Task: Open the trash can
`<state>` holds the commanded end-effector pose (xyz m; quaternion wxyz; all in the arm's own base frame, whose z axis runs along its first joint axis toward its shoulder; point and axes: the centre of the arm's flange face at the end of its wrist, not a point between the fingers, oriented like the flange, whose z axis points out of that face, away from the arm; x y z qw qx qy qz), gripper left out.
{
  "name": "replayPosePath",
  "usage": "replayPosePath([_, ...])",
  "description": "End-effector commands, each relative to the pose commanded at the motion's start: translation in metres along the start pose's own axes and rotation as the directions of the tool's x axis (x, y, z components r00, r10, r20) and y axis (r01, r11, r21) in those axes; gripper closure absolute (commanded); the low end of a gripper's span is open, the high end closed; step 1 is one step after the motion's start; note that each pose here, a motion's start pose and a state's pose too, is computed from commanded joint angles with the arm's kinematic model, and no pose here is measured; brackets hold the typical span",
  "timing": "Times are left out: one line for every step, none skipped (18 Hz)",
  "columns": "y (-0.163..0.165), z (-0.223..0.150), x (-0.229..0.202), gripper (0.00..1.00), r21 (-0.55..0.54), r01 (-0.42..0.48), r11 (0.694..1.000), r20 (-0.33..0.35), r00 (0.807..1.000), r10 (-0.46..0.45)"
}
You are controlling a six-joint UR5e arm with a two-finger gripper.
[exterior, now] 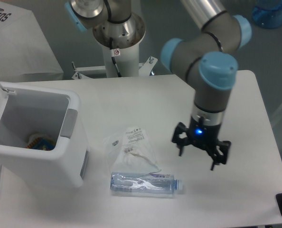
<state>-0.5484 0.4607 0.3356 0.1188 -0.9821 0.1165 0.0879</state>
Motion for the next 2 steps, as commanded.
replayPosePath([0.0012,0.0006,-0.0007,0.00,-0.012,-0.008,1.000,0.002,1.000,0.008])
replayPosePath([0.0008,0.0001,-0.0008,0.00,-0.019,-0.009,1.000,0.005,1.000,0.009])
